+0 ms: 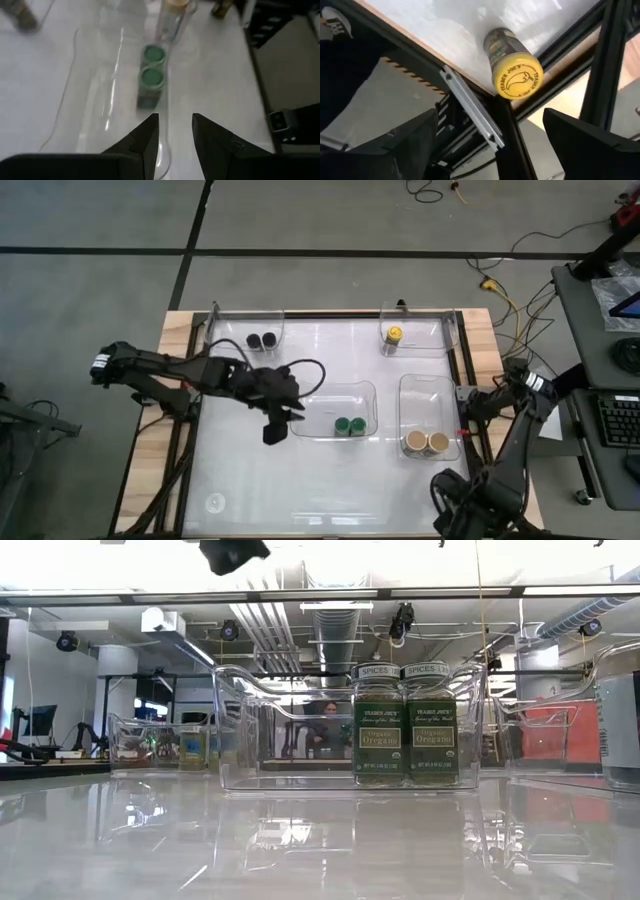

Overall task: Sort spices by type
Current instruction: Put the yellow seasoning bottle into the top right transparent bin

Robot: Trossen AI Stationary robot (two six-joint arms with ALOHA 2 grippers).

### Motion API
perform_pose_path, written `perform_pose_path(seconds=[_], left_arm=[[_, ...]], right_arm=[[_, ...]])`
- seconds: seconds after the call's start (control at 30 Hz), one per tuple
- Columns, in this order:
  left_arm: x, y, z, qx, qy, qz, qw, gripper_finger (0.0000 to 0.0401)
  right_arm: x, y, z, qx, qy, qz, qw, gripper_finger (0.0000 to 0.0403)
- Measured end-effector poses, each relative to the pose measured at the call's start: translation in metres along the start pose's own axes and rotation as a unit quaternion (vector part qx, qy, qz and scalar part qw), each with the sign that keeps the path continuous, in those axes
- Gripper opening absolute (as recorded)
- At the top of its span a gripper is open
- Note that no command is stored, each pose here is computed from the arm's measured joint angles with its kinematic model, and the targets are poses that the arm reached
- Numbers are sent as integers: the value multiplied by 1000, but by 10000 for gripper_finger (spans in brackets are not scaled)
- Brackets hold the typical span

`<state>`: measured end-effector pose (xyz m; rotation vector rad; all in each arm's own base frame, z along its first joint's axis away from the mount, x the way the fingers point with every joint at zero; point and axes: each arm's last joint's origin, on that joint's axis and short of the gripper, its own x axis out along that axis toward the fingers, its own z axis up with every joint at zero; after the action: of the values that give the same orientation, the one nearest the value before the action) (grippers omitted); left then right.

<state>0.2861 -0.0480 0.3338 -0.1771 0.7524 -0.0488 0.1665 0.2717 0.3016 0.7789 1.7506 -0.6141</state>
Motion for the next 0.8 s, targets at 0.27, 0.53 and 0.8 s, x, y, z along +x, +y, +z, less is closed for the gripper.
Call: perform_pose_path(seconds=[0.27, 0.53, 0.8], left_arm=[[8, -11, 9, 5, -51, -23, 998, 102], [13, -11, 9, 4, -46, -21, 999, 102], [13, -11, 9, -1, -45, -23, 999, 102]], right_arm=[[8, -8, 8, 12, 30, -39, 999, 352], [24, -14, 16, -17, 59, -32, 998, 354], [35, -24, 26, -19, 78, -19, 997, 354]])
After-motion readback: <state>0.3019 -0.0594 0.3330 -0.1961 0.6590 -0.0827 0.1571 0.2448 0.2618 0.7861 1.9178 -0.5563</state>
